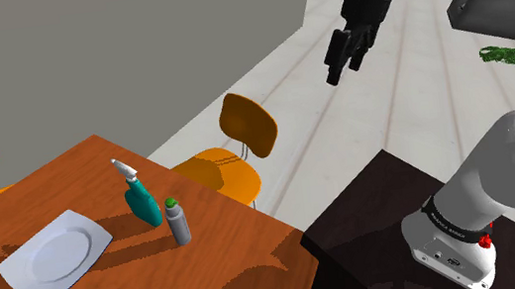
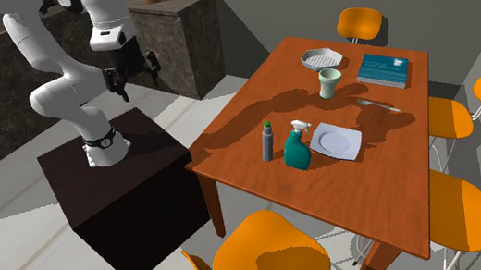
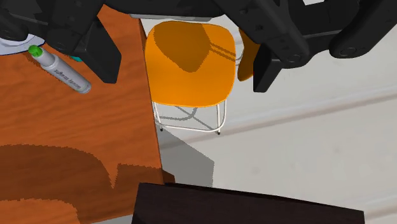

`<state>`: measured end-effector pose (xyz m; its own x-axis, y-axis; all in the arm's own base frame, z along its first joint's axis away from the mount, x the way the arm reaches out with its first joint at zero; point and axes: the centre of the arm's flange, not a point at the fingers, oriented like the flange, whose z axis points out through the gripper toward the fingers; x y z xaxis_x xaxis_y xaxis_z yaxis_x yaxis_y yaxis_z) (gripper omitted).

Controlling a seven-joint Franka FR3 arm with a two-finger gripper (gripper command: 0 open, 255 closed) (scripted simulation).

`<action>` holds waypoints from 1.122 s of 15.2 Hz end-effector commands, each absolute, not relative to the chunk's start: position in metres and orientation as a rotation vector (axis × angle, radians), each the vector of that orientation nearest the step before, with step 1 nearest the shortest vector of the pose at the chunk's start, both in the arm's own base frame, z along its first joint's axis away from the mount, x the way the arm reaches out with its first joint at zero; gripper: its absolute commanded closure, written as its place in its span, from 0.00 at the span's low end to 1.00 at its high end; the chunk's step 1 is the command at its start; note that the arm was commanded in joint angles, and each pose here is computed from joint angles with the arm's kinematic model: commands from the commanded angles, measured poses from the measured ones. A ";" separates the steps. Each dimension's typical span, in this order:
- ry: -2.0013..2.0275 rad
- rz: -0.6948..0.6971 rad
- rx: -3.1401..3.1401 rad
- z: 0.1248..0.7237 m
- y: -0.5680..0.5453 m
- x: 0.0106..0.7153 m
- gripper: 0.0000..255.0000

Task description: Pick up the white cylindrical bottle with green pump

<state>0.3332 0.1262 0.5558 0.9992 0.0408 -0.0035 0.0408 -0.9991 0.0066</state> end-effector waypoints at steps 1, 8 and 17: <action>0.031 -0.014 3.133 0.544 0.148 0.339 0.00; -0.072 -0.045 3.125 0.498 0.226 0.365 0.00; -0.203 -0.085 3.109 0.437 0.323 0.404 0.00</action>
